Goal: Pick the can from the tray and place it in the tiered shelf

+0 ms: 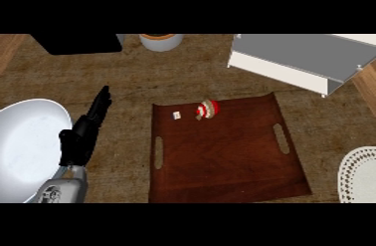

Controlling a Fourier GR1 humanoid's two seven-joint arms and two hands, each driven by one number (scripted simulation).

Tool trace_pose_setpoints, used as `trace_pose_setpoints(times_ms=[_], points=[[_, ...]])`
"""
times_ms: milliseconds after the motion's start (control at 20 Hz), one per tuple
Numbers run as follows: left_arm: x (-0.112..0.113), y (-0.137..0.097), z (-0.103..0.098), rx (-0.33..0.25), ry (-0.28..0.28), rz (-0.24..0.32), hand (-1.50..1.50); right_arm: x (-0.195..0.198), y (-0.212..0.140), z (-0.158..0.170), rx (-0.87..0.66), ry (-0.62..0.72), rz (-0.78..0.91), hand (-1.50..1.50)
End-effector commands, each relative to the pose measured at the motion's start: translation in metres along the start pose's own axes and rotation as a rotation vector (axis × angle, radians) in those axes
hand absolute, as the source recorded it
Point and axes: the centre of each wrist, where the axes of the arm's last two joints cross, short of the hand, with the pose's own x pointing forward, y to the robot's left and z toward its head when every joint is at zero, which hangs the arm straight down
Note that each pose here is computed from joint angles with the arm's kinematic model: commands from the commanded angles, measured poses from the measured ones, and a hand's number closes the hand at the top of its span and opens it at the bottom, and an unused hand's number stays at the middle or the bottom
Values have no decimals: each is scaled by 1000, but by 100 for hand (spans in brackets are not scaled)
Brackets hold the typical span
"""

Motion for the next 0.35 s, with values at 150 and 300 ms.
trace_pose_setpoints(times_ms=[150,300], points=[[8,-4,-9,15,1,5,0,-23,-76,-4,87,49,169,-150],[4,-4,-4,17,8,7,0,-34,-121,1,104,23,135,-150]])
